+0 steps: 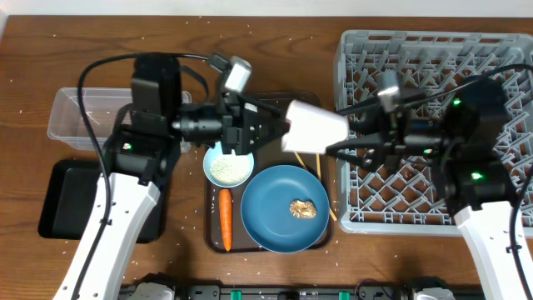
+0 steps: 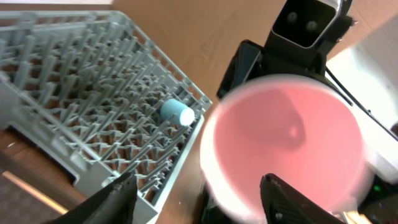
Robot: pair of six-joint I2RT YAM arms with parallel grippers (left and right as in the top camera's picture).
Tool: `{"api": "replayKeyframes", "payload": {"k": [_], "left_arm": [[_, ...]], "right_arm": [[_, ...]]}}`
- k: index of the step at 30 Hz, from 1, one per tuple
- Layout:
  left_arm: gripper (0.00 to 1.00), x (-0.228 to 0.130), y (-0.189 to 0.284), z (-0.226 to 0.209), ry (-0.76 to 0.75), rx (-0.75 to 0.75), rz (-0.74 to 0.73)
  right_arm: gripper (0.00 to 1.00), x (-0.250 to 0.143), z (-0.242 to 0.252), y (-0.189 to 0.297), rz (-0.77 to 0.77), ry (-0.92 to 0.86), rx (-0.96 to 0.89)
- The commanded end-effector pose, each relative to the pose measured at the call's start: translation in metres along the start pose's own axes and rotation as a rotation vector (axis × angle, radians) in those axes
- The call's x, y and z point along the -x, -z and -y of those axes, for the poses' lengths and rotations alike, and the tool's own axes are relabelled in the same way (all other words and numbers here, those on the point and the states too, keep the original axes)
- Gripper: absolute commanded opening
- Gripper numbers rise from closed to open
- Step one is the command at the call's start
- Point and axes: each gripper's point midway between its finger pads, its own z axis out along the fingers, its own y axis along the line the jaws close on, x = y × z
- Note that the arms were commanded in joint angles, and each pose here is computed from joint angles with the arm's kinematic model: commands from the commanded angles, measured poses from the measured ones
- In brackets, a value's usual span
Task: Sort waste into correct bins and load items into the dishwasher rack
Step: 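Place the pink cup in the dish rack with the right gripper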
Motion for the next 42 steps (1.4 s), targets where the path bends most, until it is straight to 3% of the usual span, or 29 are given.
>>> {"api": "replayKeyframes", "payload": {"k": [1,6,11,18,23,32,42], "left_arm": [[0.66,0.008,0.012,-0.008,0.005,0.037,0.033],[0.66,0.011,0.024,-0.018,0.029,0.070,0.057],[0.66,0.011,0.024,-0.018,0.035,0.073,0.056],[0.66,0.011,0.024,-0.018,0.035,0.073,0.056],[0.66,0.010,0.024,-0.018,0.037,0.073,0.056],[0.66,-0.001,0.024,-0.021,0.045,0.080,0.027],[0.66,-0.004,0.024,-0.022,0.051,0.083,0.018]], "right_arm": [[0.48,0.008,0.013,0.021,0.040,-0.041,-0.096],[0.47,0.001,0.074,0.070,0.132,-0.275,-0.484],[0.47,-0.037,0.117,0.144,0.188,-0.520,-0.966],[0.50,-0.075,0.114,0.264,0.221,-0.681,-1.571],[0.53,-0.088,0.097,0.328,0.285,-0.733,-1.868],[0.54,-0.129,0.090,0.405,0.486,-0.994,-2.084],[0.55,-0.173,0.118,0.436,0.552,-1.208,-2.053]]}}
